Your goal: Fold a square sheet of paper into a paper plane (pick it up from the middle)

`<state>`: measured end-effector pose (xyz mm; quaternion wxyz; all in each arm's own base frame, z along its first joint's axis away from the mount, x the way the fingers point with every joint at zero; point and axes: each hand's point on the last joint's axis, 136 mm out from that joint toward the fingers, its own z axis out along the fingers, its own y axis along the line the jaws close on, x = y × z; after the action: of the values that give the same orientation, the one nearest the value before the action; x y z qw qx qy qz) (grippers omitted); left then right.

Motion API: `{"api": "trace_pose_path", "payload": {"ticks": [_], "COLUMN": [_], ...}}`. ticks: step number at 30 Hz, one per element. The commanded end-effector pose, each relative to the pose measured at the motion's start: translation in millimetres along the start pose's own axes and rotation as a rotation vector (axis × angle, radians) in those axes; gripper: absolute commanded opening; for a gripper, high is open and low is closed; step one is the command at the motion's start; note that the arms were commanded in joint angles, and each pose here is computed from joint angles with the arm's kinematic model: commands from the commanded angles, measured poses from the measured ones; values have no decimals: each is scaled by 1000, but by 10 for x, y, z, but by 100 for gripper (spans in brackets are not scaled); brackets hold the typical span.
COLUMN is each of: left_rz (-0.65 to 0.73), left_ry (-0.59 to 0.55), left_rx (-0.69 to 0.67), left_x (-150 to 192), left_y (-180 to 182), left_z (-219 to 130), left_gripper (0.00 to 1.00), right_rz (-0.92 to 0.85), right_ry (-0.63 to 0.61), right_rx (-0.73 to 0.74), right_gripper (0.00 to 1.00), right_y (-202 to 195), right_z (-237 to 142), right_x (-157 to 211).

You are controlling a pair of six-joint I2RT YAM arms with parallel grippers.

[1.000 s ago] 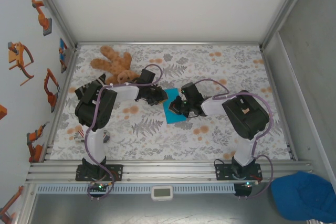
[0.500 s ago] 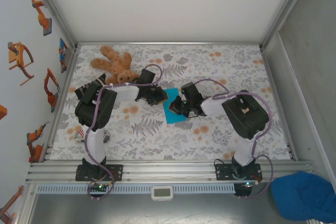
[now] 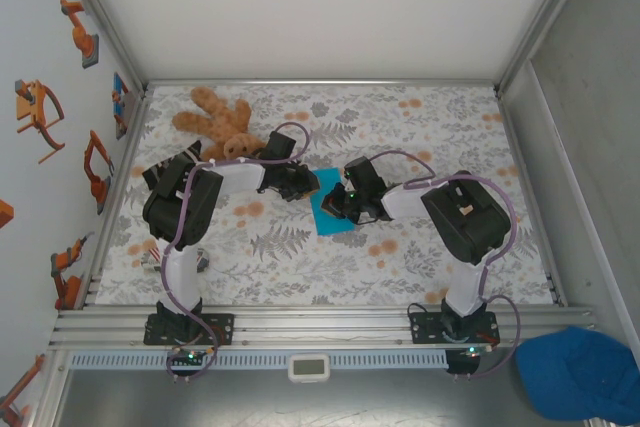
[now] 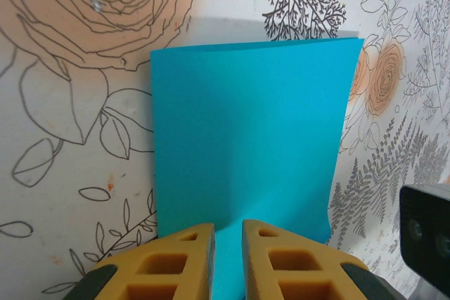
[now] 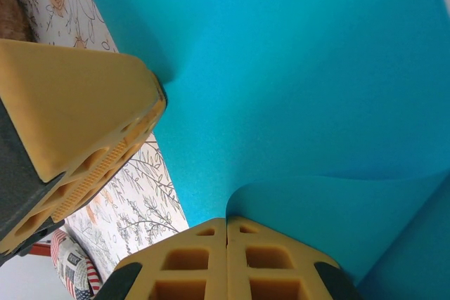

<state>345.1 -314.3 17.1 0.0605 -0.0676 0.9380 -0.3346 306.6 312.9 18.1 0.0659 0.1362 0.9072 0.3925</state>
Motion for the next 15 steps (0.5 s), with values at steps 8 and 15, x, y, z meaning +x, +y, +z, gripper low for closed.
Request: {"api": "trace_pose_path", "payload": {"ticks": [8,15], "left_rz": [9,-21], "left_ry": [-83,-209], "left_rx": [-29,-35], "left_x": [-301,-504], "left_y": [-72,-14], "left_z": [-428,-912], "left_gripper": [25,31], "right_rz": [3,-4], "right_ry": [10,10], "right_rx": [63,51], "right_gripper": [7,28], "right_y": [-100,-66], "right_z": [37,38], "right_x": [25,18]}}
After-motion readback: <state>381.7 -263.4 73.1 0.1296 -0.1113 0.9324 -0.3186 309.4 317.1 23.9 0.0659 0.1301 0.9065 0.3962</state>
